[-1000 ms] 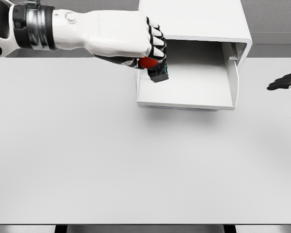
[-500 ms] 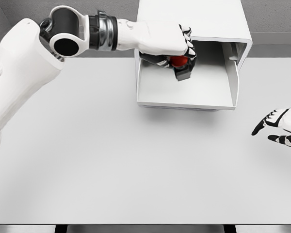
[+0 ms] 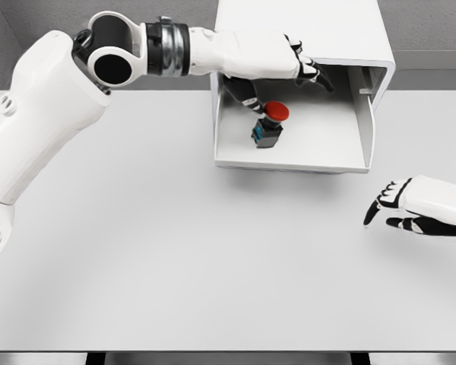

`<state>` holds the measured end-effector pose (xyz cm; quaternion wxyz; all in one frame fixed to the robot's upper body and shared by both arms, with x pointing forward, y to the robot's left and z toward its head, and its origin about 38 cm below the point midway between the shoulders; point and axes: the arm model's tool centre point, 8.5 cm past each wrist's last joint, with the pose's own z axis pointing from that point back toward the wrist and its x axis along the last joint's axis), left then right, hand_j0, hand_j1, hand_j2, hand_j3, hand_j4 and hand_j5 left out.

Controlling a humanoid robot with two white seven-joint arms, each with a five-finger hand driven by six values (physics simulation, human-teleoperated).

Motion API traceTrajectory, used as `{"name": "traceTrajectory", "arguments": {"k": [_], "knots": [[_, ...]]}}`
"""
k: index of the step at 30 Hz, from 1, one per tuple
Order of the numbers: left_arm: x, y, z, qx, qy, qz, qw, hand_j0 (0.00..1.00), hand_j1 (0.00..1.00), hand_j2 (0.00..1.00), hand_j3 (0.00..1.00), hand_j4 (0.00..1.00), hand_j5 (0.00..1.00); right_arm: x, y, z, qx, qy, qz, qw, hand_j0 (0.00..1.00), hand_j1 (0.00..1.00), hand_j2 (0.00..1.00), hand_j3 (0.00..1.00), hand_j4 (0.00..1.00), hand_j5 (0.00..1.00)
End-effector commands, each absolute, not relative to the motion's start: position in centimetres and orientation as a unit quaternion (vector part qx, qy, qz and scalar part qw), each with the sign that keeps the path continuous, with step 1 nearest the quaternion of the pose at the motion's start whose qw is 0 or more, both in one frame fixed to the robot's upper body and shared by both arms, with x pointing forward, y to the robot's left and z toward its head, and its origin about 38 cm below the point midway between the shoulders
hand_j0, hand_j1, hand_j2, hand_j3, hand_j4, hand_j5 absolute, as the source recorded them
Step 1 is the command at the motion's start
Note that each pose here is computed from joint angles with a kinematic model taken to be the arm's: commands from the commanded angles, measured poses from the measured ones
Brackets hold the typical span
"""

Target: Slide open multi-storey tabletop storage cabinets and put open load switch and slide close multi-storey tabletop storage cabinets

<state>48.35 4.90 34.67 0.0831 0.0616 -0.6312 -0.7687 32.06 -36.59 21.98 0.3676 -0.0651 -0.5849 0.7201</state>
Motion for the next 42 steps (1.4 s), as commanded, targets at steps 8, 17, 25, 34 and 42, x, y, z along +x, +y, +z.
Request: {"name": "traceTrajectory", "arguments": {"k": [8, 17, 25, 34, 42], "knots": [[47.0, 0.6, 35.1, 0.072, -0.619, -0.781, 0.035, 1.0, 1.0, 1.0, 1.0, 1.0, 1.0, 31.9, -35.3, 20.5, -0.036, -0.577, 0.728, 0.367, 0.56, 0.56, 0.56, 0.56, 0.56, 0.56], [41.6, 12.6, 40.2, 0.05, -0.654, -0.755, 0.019, 1.0, 1.0, 1.0, 1.0, 1.0, 1.0, 33.1, -33.9, 21.9, -0.037, -0.584, 0.736, 0.339, 0.56, 0.56, 0.56, 0.56, 0.56, 0.56], [41.3, 36.3, 28.2, 0.085, -0.552, -0.753, 0.347, 1.0, 1.0, 1.0, 1.0, 1.0, 1.0, 34.1, -33.3, 23.4, -0.048, -0.591, 0.739, 0.32, 0.57, 0.57, 0.57, 0.57, 0.57, 0.57], [40.9, 35.4, 24.9, 0.059, -0.551, -0.751, 0.359, 1.0, 1.0, 1.0, 1.0, 1.0, 1.0, 35.0, -31.7, 24.2, -0.043, -0.597, 0.745, 0.295, 0.58, 0.58, 0.58, 0.58, 0.58, 0.58], [40.8, 35.2, 25.0, 0.062, -0.548, -0.755, 0.354, 1.0, 1.0, 1.0, 1.0, 1.0, 1.0, 35.8, -30.1, 25.3, -0.042, -0.607, 0.746, 0.271, 0.59, 0.59, 0.59, 0.59, 0.59, 0.59]]}}
